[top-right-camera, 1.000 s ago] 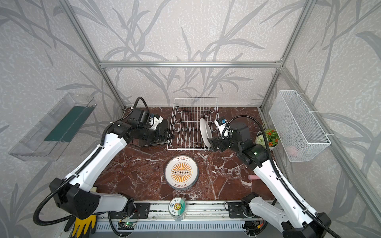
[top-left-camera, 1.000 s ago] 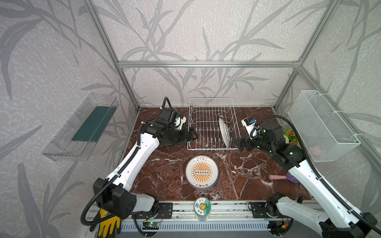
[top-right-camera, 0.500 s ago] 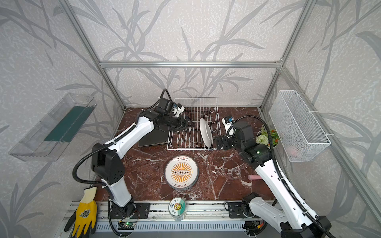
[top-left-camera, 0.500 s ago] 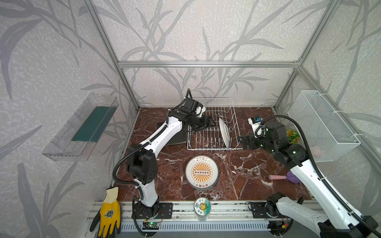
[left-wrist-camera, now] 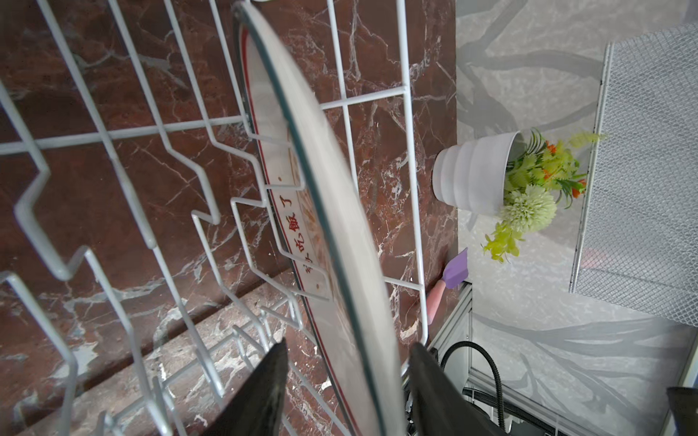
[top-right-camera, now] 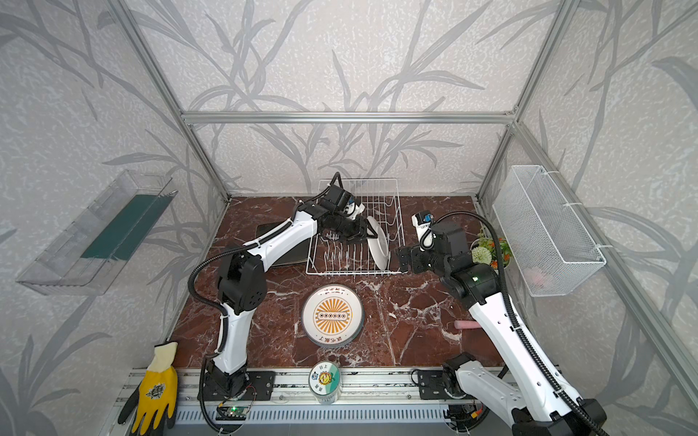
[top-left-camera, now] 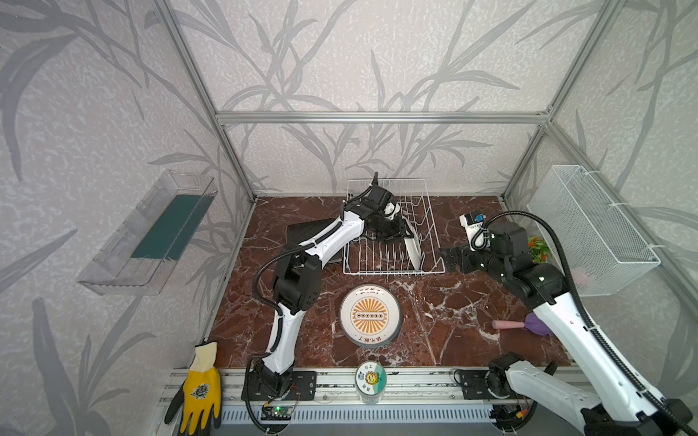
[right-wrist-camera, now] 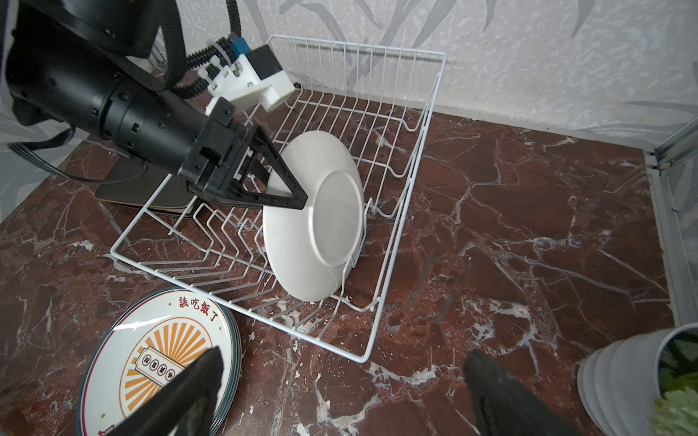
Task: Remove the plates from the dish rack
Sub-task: 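Move the left gripper over the rack and grasp the next patterned plate's rim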
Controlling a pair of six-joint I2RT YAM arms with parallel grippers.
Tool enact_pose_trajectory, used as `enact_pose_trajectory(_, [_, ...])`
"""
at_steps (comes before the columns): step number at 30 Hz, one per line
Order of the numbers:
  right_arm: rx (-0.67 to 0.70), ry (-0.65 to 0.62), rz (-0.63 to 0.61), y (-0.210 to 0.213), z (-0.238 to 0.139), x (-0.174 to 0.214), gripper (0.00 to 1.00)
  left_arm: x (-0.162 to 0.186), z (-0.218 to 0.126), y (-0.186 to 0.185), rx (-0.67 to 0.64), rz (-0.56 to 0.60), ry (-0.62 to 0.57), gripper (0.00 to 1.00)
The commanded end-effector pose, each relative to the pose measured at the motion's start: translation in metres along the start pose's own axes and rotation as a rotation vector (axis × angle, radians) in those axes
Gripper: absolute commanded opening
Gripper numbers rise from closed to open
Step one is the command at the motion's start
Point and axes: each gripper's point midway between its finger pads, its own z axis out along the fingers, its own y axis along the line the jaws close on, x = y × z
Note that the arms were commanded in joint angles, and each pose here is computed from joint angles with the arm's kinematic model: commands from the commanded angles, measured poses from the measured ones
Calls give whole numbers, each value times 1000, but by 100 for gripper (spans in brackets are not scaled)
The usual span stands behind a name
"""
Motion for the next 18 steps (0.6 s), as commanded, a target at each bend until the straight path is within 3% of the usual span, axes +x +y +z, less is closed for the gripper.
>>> enact_pose_trajectory(1, [-7,-15,14,0,-4,-1,99,-10,-3,-15,21,-5,-42,42])
enact_pose_trajectory(5, [-13,-29,22,0,-2,-5,99,-11,-3,-20,35,-21,-58,25])
enact_pose_trajectory(18, [-32,-58,50,4,-2,-16,99,-11,-8,-33,108,-85,-89,6])
